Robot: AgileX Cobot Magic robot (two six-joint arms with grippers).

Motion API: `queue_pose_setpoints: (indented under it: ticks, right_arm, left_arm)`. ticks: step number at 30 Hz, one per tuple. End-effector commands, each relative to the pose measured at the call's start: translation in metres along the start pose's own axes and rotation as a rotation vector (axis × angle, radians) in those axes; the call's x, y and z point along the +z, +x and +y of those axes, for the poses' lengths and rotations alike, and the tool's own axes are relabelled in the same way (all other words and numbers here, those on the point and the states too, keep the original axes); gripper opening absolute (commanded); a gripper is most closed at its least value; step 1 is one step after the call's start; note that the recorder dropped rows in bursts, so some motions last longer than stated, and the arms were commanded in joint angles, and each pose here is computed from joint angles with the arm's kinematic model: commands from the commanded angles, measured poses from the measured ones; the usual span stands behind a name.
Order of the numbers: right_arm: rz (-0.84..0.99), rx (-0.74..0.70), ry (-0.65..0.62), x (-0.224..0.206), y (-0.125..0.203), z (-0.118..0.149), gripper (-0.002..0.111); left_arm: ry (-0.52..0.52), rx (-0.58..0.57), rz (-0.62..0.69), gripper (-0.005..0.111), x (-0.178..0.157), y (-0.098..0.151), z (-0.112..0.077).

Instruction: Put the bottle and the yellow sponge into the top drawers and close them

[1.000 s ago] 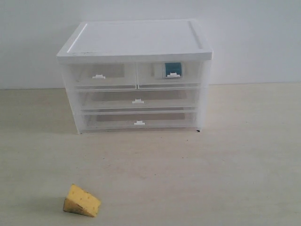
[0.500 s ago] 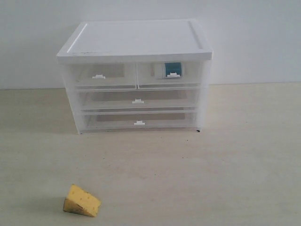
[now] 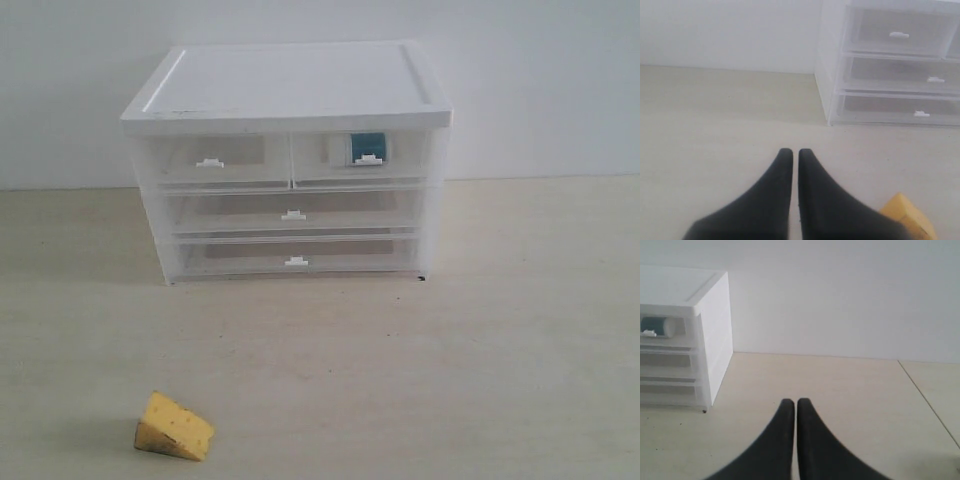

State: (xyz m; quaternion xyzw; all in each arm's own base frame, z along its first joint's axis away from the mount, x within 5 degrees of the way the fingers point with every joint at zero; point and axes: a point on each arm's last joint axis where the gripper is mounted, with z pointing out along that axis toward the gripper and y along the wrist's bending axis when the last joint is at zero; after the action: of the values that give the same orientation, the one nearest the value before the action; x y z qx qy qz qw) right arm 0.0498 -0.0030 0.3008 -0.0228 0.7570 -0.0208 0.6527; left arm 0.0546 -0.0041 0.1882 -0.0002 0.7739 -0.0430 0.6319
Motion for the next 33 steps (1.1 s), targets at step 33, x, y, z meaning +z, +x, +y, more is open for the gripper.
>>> queue_pose_setpoints:
  ticks: [33]
  right_arm:
    - [0.095,0.008,-0.043,0.013,0.093,0.009,0.0]
  left_arm:
    - [-0.006,0.006,-0.002,0.004,0.0,0.001,0.0]
